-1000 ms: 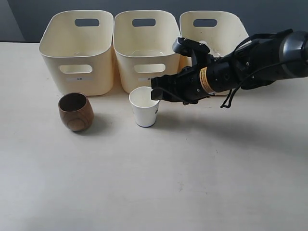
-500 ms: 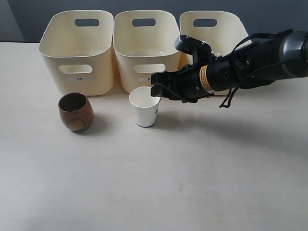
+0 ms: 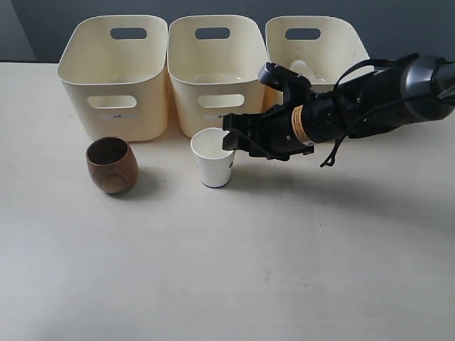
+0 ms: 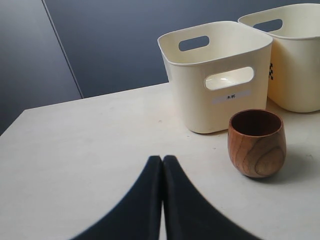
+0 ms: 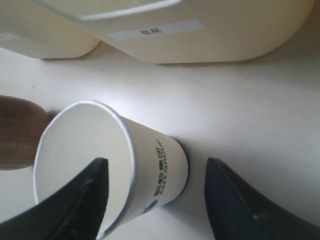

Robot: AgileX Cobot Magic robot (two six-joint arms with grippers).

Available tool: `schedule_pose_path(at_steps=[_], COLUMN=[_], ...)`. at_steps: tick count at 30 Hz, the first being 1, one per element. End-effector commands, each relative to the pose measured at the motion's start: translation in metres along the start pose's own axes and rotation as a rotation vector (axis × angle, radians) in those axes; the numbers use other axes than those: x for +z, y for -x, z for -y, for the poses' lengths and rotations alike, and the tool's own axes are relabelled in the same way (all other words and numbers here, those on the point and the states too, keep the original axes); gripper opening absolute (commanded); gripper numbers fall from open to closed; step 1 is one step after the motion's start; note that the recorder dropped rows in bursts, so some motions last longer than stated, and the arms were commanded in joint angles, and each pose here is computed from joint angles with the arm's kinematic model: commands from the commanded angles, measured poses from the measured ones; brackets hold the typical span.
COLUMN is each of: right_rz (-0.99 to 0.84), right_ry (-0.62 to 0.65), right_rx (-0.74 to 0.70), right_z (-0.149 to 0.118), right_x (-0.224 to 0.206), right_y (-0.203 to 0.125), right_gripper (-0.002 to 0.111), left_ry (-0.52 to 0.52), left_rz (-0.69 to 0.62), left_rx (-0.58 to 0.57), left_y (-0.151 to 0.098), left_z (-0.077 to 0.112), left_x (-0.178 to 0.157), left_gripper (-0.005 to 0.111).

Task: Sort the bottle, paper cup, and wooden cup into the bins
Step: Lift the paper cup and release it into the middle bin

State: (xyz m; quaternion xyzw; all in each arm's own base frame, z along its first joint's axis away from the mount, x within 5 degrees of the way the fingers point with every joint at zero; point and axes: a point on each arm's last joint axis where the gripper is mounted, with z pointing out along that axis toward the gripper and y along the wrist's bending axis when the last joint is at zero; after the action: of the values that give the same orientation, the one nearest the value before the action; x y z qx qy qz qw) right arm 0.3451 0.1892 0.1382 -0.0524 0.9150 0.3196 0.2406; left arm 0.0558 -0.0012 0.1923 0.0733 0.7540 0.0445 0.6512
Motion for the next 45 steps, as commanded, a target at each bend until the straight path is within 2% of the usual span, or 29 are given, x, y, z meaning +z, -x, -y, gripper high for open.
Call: schedule_pose_path(at_steps=[1,15,17,21,24,29,34,37,39,42,45], right_rz=[0.021,0.034,0.034,0.028,0.018,-0.009,0.002,0.056,0.107,0.212,0.322], right_ry=[0.003,-0.043,-0.042,-0.038,-0.034,0.033,0.201,0.251,0.249,0.177,0.064], right_rx=[0.057,0.011,0.009,-0.006,-0.025,-0.057,-0.116,-0.184,-0.234,-0.287,-0.25], right_z=[-0.001,-0.013,-0.014,-0.014,-0.014,-0.024,-0.057,-0.076,-0.085,-0.089,-0.083], right_x=[0.001,0.008,0.008,0.008,0.008,0.005,-0.016,-0.036,-0.047,-0.06,-0.067], right_y=[0.003,-0.003,-0.003,-0.003,-0.004,-0.003,0.014,0.03,0.039,0.053,0.066], right_gripper=[0.055,0.054,0.046,0.016,0.0,-0.001,-0.001,-0.001,-0.001,-0.001,-0.001], left_ry=[-0.004,-0.004,-0.004,-0.004,-0.004,-0.004,-0.004,-0.004,-0.004,-0.004,-0.004], left_rz=[0.005,0.005,0.005,0.005,0.005,0.005,0.005,0.005,0.005,0.005,0.005], left_rx=[-0.006,-0.006,-0.006,-0.006,-0.006,-0.006,-0.006,-0.006,-0.006,-0.006,-0.006], left_y=[0.0,0.0,0.0,0.0,0.0,0.0,0.0,0.0,0.0,0.0,0.0], left_z=[0.0,0.0,0.0,0.0,0.0,0.0,0.0,0.0,0.0,0.0,0.0], left_x=[0.0,0.0,0.0,0.0,0.0,0.0,0.0,0.0,0.0,0.0,0.0], left_gripper=[0.0,0.0,0.0,0.0,0.0,0.0,0.0,0.0,0.0,0.0,0.0])
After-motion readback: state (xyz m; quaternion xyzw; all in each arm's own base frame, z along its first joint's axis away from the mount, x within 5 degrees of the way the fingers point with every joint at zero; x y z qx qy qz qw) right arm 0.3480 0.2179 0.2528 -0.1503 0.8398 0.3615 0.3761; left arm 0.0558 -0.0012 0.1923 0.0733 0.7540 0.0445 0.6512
